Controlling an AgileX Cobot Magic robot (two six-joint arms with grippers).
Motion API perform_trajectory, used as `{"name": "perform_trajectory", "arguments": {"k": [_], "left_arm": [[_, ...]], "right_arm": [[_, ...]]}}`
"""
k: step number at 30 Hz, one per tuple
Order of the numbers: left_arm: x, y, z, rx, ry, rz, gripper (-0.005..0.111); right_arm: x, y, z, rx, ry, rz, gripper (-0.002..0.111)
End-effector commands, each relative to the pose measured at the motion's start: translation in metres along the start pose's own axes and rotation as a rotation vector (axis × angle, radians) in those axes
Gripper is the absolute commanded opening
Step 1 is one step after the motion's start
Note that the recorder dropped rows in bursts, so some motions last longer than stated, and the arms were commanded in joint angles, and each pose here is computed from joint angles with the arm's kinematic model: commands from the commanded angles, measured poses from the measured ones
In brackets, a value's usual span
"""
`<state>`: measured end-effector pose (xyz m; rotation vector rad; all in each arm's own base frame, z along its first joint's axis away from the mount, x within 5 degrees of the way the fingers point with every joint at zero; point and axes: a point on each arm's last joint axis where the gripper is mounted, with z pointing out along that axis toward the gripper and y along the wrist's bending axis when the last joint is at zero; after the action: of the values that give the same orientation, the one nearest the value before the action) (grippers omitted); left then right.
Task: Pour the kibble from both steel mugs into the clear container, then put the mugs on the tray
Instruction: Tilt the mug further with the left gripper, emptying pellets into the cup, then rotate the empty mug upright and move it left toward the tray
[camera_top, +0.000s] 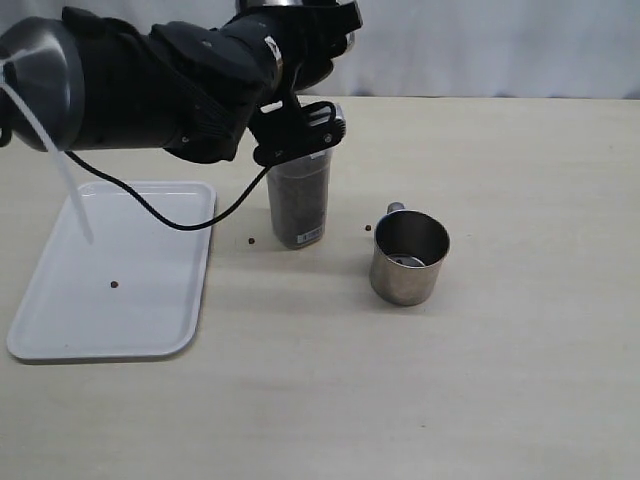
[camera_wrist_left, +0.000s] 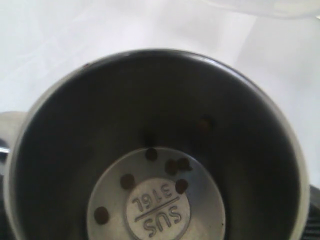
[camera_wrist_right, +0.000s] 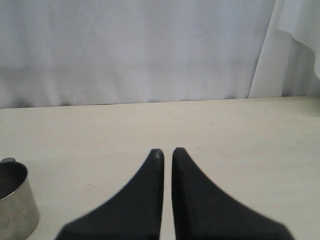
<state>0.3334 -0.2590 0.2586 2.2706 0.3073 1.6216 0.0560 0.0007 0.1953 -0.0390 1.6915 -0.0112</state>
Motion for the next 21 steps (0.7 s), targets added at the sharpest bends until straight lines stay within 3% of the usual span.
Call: {"name": "perform_trajectory", "arguments": {"k": [1, 11, 21], "left_arm": [[0.006, 0.005, -0.007, 0.012, 0.05, -0.009, 0.0], [0.002, 0.0, -0.005, 0.042, 0.059, 0.006, 0.0], [-0.004, 0.011, -0.017, 0.06, 0.117, -0.022, 0.0]], "right_arm": [[0.001, 0.0, 0.0, 0.008, 0.002, -0.002, 0.005], [0.001, 0.0, 0.0, 0.008, 0.002, -0.002, 0.005], [0.001, 0.0, 0.0, 0.008, 0.002, -0.002, 0.005]]}}
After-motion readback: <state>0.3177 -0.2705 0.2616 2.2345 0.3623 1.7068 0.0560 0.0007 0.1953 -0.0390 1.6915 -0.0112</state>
